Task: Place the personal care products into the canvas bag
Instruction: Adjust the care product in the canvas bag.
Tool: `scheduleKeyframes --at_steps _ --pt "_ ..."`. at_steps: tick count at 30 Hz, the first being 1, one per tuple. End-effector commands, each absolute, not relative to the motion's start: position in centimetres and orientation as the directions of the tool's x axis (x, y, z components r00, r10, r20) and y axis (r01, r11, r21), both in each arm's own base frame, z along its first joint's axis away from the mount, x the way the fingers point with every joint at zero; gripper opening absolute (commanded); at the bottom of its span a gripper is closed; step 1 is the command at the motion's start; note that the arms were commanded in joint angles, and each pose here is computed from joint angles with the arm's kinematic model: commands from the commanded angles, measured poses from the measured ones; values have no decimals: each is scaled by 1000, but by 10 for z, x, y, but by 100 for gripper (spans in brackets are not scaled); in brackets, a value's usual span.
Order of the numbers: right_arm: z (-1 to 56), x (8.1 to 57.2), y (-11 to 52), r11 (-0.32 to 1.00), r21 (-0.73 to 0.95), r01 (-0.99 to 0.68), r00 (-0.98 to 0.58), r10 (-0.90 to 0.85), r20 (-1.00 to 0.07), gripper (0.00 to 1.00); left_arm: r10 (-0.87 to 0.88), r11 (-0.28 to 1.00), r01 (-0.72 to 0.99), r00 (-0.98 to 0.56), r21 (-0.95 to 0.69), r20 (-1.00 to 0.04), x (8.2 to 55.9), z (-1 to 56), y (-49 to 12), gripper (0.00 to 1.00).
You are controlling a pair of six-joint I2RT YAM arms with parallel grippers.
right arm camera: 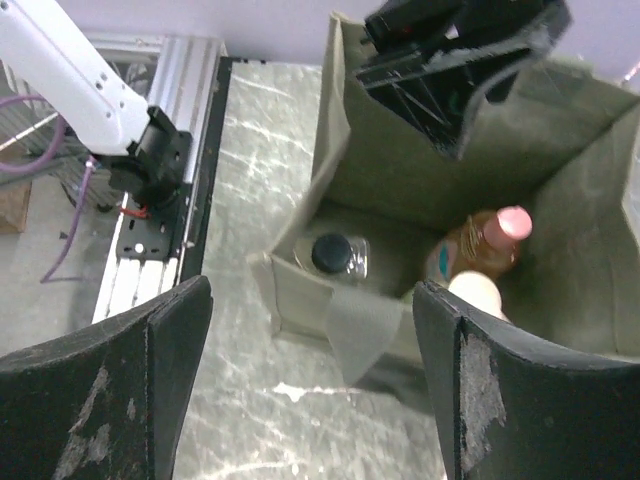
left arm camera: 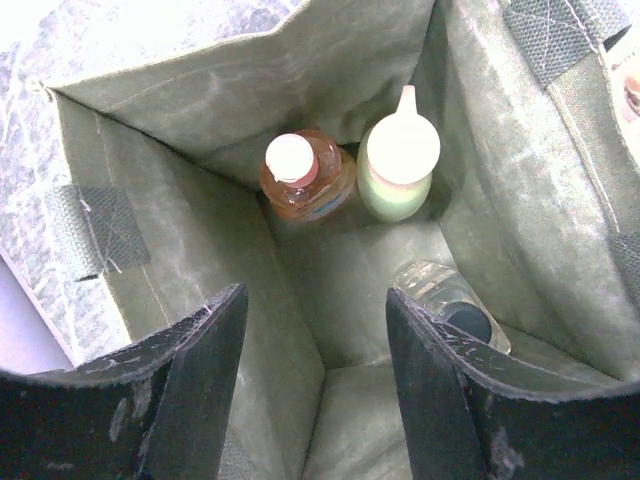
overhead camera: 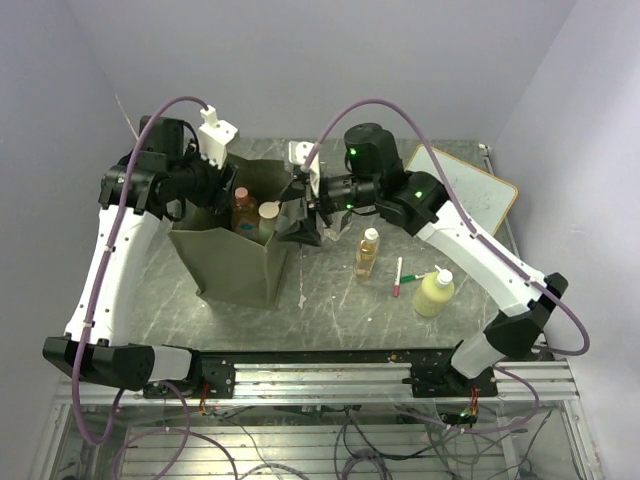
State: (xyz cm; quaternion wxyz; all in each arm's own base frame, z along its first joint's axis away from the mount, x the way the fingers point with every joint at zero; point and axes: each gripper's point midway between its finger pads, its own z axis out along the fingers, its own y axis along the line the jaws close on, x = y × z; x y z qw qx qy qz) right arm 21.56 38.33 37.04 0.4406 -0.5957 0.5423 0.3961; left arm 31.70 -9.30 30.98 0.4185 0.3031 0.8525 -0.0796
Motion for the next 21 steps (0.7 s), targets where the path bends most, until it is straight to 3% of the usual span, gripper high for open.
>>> scheduleKeyframes --at_steps 1,14,21 --pt "376 210 415 -33 -91 -995 96 -261 -961 80 351 819 574 -512 -7 -784 302 323 -96 66" --pt "327 191 452 -61 -28 -998 48 -355 -934 66 267 777 601 -585 -187 -766 277 296 -102 60" --pt "304 183 459 -93 -19 -995 55 -402 -914 43 329 720 666 -575 -195 -749 254 285 -106 56"
